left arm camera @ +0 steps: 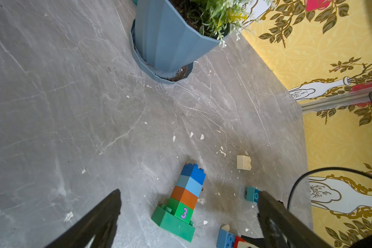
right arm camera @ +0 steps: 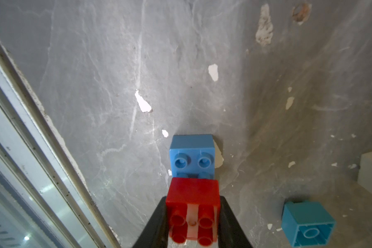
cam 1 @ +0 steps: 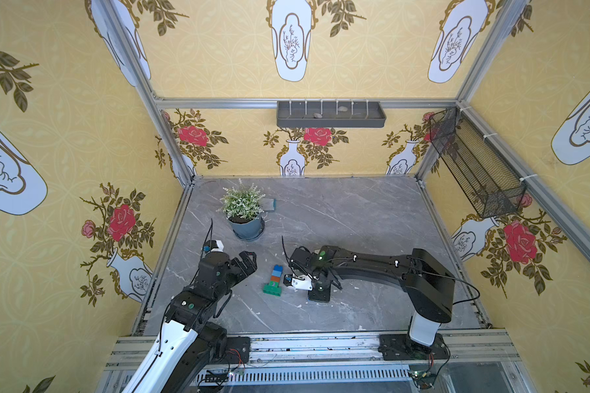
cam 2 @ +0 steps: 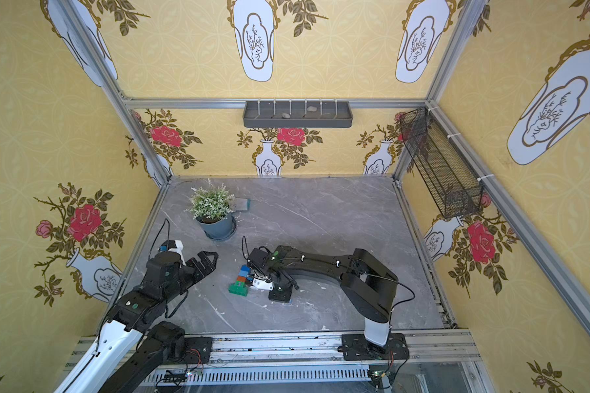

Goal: Assemble the number 1 with lego
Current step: Assemble the lego brick with the lego brick.

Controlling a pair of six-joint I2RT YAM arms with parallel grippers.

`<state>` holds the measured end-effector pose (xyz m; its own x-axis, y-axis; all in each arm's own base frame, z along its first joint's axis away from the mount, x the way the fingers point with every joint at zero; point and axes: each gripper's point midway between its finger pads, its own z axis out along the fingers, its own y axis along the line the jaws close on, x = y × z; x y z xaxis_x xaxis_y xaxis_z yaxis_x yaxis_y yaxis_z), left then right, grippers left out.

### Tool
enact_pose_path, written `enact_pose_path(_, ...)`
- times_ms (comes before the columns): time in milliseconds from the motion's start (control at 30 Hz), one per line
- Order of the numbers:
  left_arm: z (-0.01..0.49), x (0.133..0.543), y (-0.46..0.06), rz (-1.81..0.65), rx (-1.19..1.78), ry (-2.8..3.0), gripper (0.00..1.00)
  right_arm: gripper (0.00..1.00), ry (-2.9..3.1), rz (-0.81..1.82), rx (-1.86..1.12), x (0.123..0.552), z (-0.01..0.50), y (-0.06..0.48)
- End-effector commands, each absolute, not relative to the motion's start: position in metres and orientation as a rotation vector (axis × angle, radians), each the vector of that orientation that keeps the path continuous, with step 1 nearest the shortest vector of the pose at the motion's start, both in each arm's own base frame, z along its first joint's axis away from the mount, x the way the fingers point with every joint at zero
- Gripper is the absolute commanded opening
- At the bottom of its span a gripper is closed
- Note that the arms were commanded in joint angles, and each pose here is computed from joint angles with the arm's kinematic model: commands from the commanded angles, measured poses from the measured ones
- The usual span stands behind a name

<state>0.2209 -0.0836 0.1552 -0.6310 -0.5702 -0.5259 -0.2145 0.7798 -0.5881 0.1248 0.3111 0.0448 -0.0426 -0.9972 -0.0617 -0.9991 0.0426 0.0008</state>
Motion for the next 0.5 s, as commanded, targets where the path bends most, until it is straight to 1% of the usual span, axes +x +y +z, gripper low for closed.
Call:
enact_pose_path(0, 0.153, 0.221, -0.082, -0.610, -0.575, 2.236, 0.99, 0.01, 2.250, 0.038, -2.132, 0.127, 0.041, 0.308)
enact_pose_path(467, 0.152, 0.221, -0.081, -0.602, -0.573, 2.239, 1.00, 0.00, 2.266, -0.002, -2.170, 0.126, 0.026, 0.302)
